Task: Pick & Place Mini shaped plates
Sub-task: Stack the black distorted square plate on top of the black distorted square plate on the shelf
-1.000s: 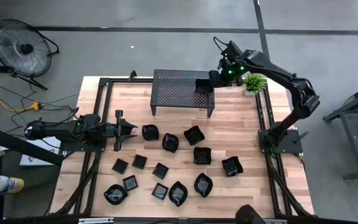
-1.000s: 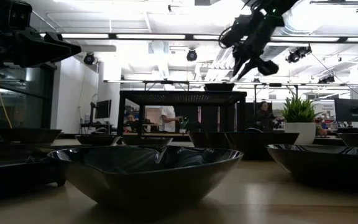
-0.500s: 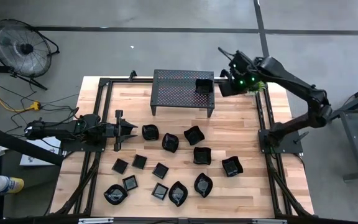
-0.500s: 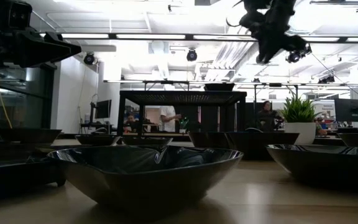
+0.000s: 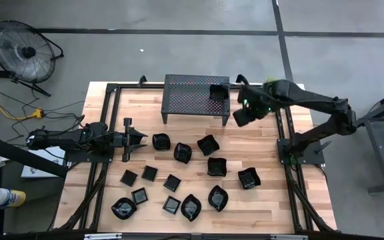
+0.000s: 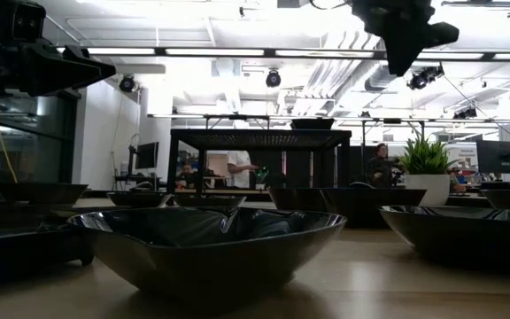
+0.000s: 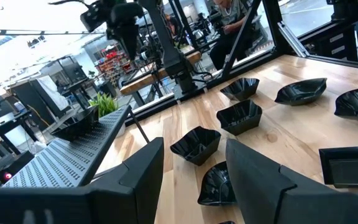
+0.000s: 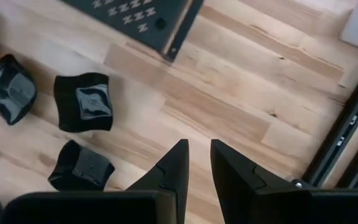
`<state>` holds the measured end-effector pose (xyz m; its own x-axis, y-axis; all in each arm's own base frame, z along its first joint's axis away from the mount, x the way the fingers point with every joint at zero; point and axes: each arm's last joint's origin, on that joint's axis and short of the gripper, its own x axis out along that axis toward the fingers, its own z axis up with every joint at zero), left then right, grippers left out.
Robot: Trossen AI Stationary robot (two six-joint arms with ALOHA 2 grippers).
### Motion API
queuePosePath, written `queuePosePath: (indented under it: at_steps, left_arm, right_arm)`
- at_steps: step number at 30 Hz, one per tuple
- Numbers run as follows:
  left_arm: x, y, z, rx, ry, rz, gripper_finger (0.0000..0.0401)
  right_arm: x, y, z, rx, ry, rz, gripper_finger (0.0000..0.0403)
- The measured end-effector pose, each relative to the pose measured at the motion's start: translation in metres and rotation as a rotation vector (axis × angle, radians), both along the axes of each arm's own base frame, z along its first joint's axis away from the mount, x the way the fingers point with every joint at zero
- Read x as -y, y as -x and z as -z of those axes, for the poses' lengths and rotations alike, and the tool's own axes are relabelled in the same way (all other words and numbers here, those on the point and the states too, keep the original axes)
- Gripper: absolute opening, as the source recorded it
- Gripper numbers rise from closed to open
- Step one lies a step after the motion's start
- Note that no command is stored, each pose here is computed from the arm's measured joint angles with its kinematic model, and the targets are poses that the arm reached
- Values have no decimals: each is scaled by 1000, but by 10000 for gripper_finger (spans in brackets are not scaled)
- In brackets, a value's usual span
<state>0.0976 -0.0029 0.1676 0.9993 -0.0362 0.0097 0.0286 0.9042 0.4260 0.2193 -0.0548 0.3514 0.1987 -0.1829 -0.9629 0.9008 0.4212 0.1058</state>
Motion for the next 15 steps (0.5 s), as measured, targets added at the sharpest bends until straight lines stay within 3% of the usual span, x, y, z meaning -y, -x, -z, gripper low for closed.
queuePosePath:
  at_steps: [15]
  left_arm:
    - [0,0,0,0,0,0,170]
  right_arm:
    - [-84,-6,0,54,104,-89,62]
